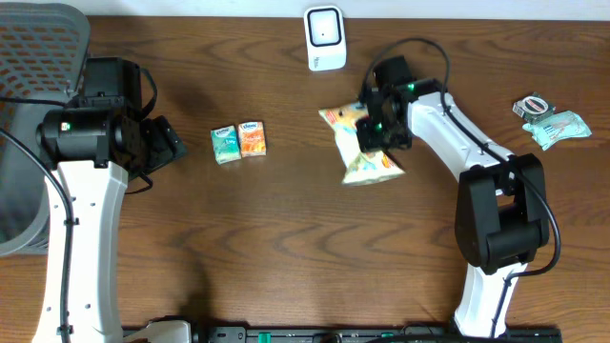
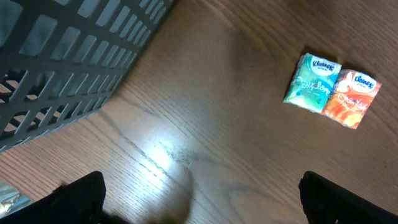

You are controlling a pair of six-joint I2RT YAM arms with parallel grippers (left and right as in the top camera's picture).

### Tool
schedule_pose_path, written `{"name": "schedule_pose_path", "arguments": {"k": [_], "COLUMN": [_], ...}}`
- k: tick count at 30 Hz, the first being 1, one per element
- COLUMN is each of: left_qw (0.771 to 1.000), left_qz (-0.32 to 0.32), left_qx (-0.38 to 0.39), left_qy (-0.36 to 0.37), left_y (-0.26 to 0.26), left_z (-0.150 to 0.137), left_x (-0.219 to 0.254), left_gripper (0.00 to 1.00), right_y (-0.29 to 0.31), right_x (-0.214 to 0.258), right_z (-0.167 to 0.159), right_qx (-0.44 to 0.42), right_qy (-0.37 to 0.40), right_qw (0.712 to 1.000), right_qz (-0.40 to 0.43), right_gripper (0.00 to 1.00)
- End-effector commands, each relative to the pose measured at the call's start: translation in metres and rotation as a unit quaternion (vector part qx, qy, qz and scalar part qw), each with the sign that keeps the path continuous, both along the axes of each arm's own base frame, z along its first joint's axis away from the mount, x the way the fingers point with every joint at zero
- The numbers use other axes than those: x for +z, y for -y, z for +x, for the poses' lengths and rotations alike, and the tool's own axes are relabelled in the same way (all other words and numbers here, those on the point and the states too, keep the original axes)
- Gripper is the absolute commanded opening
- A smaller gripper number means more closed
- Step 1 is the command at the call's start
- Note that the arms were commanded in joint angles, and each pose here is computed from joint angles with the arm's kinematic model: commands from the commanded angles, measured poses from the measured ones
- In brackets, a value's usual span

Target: Scan the item barcode

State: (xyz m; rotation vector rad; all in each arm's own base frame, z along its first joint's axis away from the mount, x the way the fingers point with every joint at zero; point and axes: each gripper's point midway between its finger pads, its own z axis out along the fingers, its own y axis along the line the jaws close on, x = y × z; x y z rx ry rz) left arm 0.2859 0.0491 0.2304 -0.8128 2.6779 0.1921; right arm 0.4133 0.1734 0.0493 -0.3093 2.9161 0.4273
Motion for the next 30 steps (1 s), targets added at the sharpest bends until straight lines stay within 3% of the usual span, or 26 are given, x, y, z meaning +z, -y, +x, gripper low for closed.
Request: {"name": "schedule_pose_path", "arguments": {"k": [1, 7, 12, 18, 26, 30], "left_qw": [1.000, 1.000, 1.000, 1.000, 1.000, 1.000], "left_qz": [0.003, 0.003, 0.003, 0.003, 0.003, 0.003], "left_qx": [0.008, 0.008, 0.008, 0.008, 0.008, 0.008], "left_qy": [-0.001, -0.001, -0.001, -0.001, -0.001, -0.001], "left_y": [-0.003, -0.003, -0.003, -0.003, -0.003, -0.003], "left_z": [0.000, 0.000, 0.000, 0.000, 0.000, 0.000], "left_x": [0.000, 0.000, 0.000, 0.000, 0.000, 0.000], "left_gripper": [0.98, 0.98, 0.98, 0.98, 0.98, 0.98], "right_y": [-0.036, -0.065, -0.060, -0.060, -0.061, -0.061], "right_x": [0.044, 0.090, 0.122, 0.155, 0.158, 0.143], "right_z": [0.028, 0.084, 0.128, 0.162, 0.206, 0.219], "right_qx": [-0.013, -0.007, -0.039, -0.086, -0.108, -0.112], "right_qy": [0.043, 0.182, 0.306, 0.399, 0.498, 0.519], "right_qw": [0.995, 0.973, 0.944, 0.904, 0.846, 0.831], "right_qz": [0.085, 0.143, 0.118, 0.126, 0.156, 0.164], "right_gripper": [0.01, 0.01, 0.01, 0.01, 0.01, 0.03]}}
